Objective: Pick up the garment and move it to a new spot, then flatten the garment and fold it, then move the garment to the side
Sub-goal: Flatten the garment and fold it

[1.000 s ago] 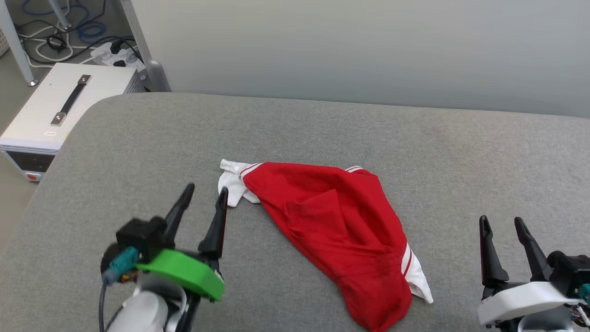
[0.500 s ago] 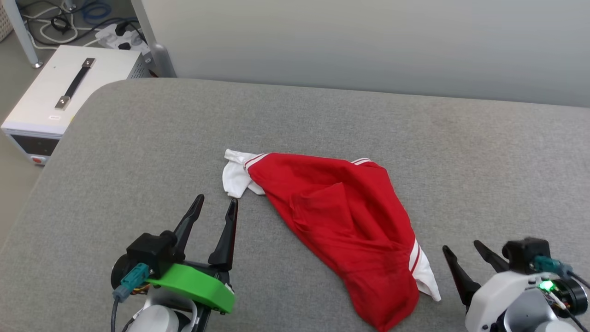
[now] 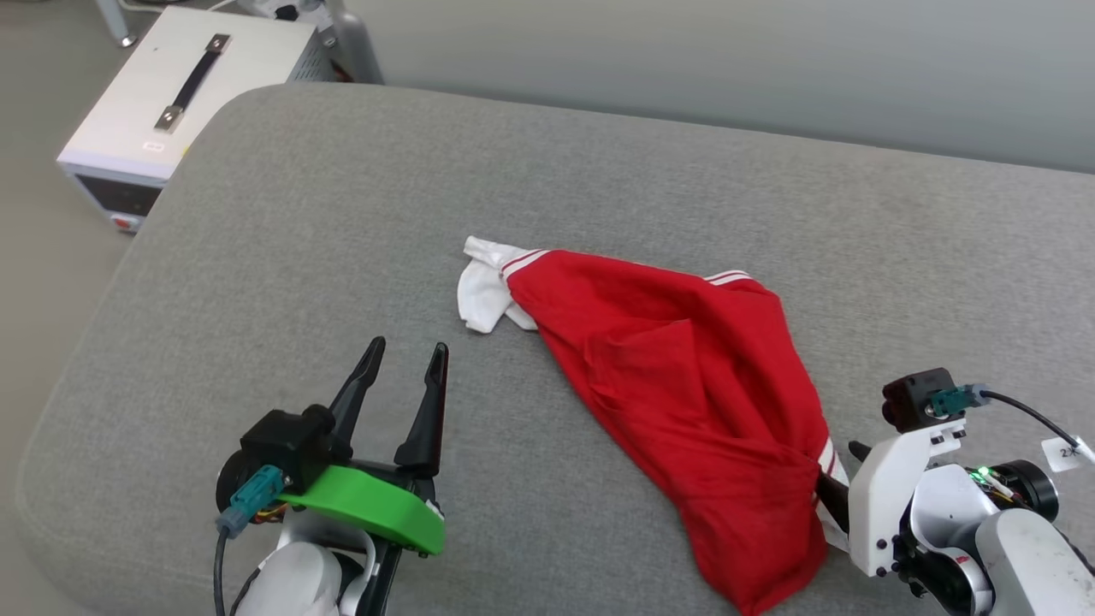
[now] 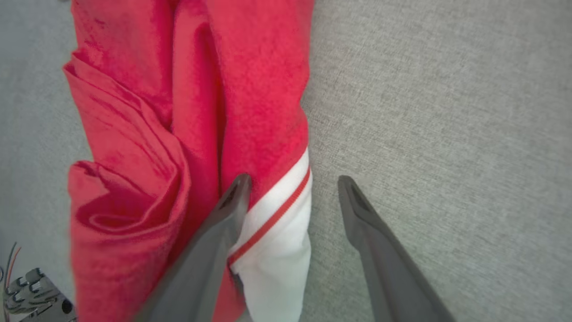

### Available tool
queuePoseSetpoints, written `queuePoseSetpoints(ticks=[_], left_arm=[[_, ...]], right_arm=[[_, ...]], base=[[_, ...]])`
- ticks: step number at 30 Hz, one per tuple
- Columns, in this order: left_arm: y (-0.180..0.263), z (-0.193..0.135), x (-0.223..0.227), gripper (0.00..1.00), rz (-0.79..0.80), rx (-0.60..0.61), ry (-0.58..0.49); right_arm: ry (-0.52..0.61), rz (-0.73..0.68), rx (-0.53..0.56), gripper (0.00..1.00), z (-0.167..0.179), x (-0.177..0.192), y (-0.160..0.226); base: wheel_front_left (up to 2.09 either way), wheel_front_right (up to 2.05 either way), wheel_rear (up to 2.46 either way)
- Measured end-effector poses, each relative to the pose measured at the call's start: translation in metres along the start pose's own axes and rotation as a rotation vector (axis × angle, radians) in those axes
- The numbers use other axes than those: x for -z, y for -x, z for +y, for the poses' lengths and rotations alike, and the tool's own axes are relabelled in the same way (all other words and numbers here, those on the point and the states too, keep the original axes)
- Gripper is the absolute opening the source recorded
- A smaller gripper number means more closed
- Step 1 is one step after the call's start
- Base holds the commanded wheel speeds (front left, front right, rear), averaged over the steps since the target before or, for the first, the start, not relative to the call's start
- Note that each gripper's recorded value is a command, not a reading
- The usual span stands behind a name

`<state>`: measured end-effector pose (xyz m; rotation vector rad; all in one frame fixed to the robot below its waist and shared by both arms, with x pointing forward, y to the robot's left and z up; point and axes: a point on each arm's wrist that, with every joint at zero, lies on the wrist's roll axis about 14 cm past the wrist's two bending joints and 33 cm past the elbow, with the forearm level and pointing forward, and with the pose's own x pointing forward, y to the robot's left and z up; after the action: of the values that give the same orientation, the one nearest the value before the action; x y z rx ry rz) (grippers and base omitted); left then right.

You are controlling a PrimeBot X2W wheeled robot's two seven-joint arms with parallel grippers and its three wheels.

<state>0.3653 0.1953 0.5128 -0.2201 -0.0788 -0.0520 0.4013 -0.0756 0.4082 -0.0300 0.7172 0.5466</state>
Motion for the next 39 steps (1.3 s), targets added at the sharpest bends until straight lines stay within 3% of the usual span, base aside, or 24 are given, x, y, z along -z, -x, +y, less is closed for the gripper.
queuePoseSetpoints(ticks=[5, 6, 8, 15, 23, 29, 39], left_arm=[[0.002, 0.01, 0.001, 1.0, 0.002, -0.036, -0.003], [0.002, 0.011, 0.002, 1.0, 0.005, -0.04, -0.004], [0.004, 0.015, 0.004, 1.0, 0.01, -0.051, -0.003], [0.002, 0.013, 0.005, 1.0, 0.009, -0.046, 0.006], [-0.006, -0.007, 0.0, 1.0, -0.012, 0.015, 0.014], [-0.011, -0.018, -0.001, 1.0, -0.018, 0.046, 0.019], [-0.013, -0.019, 0.016, 1.0, 0.03, 0.047, 0.021]], right_arm=[[0.002, 0.072, -0.022, 1.0, 0.004, 0.015, -0.017], [0.0, 0.078, -0.027, 0.92, 0.006, 0.016, -0.019], [0.002, 0.081, -0.034, 0.0, 0.007, 0.015, -0.023], [0.045, 0.014, 0.005, 0.0, -0.005, 0.005, -0.015], [0.205, -0.096, 0.203, 0.0, -0.073, -0.033, 0.039], [0.286, -0.084, 0.342, 0.0, -0.118, -0.039, 0.08], [0.208, 0.036, 0.482, 0.0, -0.185, 0.001, 0.091]], base=[[0.0, 0.0, 0.0], [0.0, 0.0, 0.0], [0.0, 0.0, 0.0], [0.0, 0.0, 0.0], [0.0, 0.0, 0.0], [0.0, 0.0, 0.0], [0.0, 0.0, 0.0]])
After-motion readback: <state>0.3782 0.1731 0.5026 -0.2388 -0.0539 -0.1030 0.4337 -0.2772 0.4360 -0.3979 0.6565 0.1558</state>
